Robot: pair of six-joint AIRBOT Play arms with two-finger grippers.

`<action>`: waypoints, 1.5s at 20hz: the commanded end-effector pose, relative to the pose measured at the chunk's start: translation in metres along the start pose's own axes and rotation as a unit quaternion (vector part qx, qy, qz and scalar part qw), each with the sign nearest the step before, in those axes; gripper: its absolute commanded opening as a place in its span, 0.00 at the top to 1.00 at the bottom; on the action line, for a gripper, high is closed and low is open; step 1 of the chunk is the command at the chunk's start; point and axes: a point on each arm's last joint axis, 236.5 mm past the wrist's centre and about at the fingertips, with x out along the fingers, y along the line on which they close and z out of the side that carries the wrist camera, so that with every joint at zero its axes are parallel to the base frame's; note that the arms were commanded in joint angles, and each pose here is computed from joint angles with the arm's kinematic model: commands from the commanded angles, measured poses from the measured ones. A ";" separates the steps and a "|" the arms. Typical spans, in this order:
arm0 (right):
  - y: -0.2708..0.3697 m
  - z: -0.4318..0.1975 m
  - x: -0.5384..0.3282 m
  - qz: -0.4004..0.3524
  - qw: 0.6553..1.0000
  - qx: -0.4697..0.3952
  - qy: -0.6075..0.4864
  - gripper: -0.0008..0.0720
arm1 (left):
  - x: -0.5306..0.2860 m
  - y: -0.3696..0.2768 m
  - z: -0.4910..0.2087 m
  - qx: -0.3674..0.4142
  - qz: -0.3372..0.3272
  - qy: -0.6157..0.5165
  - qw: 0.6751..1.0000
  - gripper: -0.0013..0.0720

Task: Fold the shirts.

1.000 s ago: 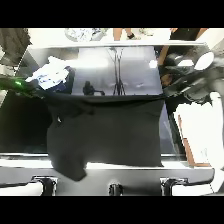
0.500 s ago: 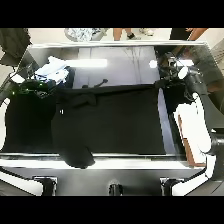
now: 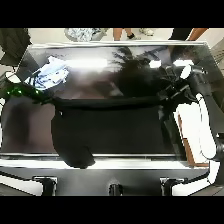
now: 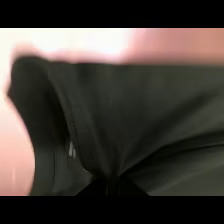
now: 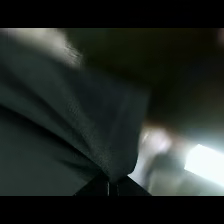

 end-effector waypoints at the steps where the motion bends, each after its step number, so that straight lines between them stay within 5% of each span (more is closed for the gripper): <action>1: 0.021 -0.053 0.018 0.043 0.995 0.000 0.094 0.92 | 0.018 0.004 -0.057 -0.026 0.005 0.109 0.994 0.95; 8: 0.034 -0.076 0.043 0.065 0.991 0.023 0.119 0.91 | 0.034 0.004 -0.074 -0.048 0.004 0.134 0.990 0.94; 9: 0.033 -0.071 0.043 0.063 0.992 0.029 0.107 0.74 | 0.033 0.004 -0.074 -0.049 0.004 0.135 0.990 0.80; 10: 0.033 -0.067 0.039 0.061 0.993 0.029 0.099 0.56 | 0.032 0.003 -0.075 -0.049 0.004 0.135 0.990 0.56; 11: 0.034 -0.066 0.030 0.062 0.993 0.016 0.097 0.48 | 0.028 0.003 -0.079 -0.049 0.002 0.144 0.988 0.38; 14: 0.034 -0.097 -0.004 0.100 0.986 0.017 0.133 0.29 | 0.007 0.007 -0.090 -0.061 -0.002 0.148 0.987 0.36; 23: 0.063 -0.169 -0.003 0.130 0.982 0.065 0.121 0.29 | 0.031 0.009 -0.258 -0.108 -0.021 0.173 0.979 0.36; 30: 0.072 -0.183 0.001 0.143 0.979 0.052 0.136 0.30 | 0.067 -0.007 -0.277 -0.139 -0.039 0.138 0.980 0.36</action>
